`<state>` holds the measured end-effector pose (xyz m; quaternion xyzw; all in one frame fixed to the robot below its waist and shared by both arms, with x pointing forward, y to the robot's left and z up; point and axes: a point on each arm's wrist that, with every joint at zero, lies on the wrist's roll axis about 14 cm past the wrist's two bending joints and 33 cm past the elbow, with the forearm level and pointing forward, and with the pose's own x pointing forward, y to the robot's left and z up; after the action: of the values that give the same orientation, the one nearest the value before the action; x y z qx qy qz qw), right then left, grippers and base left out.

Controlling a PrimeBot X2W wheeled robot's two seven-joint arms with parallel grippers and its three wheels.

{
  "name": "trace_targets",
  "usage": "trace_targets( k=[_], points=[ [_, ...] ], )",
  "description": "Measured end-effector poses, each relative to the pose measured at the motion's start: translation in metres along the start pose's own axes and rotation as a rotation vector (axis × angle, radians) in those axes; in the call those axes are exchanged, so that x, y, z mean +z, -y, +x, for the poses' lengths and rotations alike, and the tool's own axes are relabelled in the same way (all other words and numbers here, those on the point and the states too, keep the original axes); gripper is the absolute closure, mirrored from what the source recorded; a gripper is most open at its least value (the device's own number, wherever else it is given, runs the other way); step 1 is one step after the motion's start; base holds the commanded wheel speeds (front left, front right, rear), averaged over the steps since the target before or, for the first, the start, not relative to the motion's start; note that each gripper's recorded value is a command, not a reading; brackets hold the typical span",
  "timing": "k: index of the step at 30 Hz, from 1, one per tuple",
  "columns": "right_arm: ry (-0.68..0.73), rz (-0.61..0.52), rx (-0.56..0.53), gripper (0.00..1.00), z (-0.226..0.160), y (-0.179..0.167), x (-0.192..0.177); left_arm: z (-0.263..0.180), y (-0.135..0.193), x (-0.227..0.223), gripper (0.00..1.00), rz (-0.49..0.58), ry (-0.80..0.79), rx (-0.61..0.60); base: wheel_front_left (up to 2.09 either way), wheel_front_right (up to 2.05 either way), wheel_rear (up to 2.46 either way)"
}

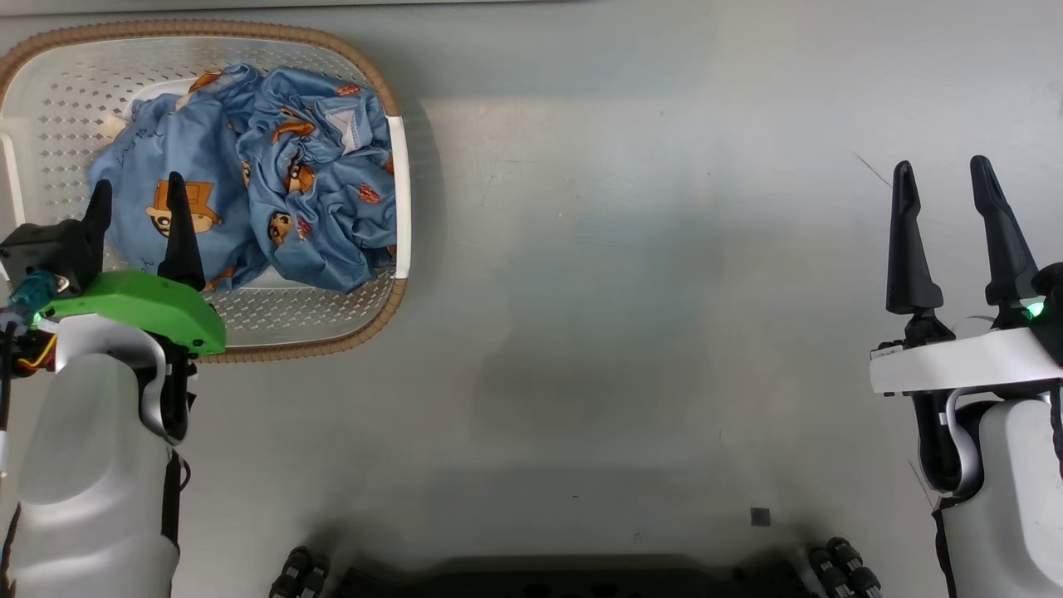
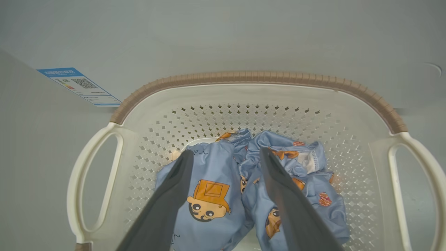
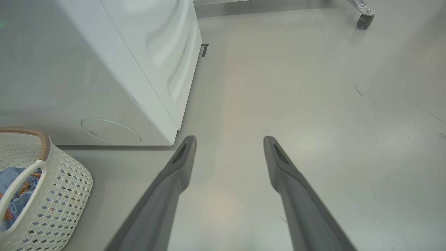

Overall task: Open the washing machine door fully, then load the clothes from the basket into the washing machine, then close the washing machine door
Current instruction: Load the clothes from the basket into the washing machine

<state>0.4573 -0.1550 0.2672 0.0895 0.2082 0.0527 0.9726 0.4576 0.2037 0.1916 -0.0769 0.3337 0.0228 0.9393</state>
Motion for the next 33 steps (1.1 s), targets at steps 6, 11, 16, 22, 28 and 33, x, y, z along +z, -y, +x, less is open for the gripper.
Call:
trace_targets(
  k=[6, 11, 16, 22, 28, 33],
  points=[
    [-0.025, 0.002, -0.01, 0.0, 0.001, 0.004, -0.012, 0.015, 0.006, -0.012, 0.0, 0.019, -0.052, -0.02, 0.0, 0.0, 0.0],
    [-0.043, 0.005, -0.013, 0.0, 0.003, 0.006, -0.021, 0.023, 0.003, -0.026, 0.0, 0.026, -0.109, -0.013, 0.0, 0.0, 0.0],
    [-0.056, 0.007, -0.015, 0.0, 0.004, 0.007, -0.027, 0.029, -0.001, -0.036, 0.0, 0.031, -0.143, -0.006, 0.0, 0.0, 0.0],
    [-0.073, 0.008, -0.026, 0.0, 0.005, 0.011, -0.036, 0.039, -0.006, -0.042, 0.0, 0.05, -0.162, 0.0, 0.0, 0.0, 0.0],
    [-0.09, 0.011, -0.031, 0.0, 0.006, 0.014, -0.045, 0.044, -0.008, -0.055, 0.0, 0.063, -0.201, 0.006, 0.0, 0.0, 0.0],
    [-0.104, 0.013, -0.033, 0.0, 0.007, 0.015, -0.052, 0.05, -0.01, -0.061, 0.0, 0.088, -0.22, 0.008, 0.0, 0.0, 0.0]
  ],
)
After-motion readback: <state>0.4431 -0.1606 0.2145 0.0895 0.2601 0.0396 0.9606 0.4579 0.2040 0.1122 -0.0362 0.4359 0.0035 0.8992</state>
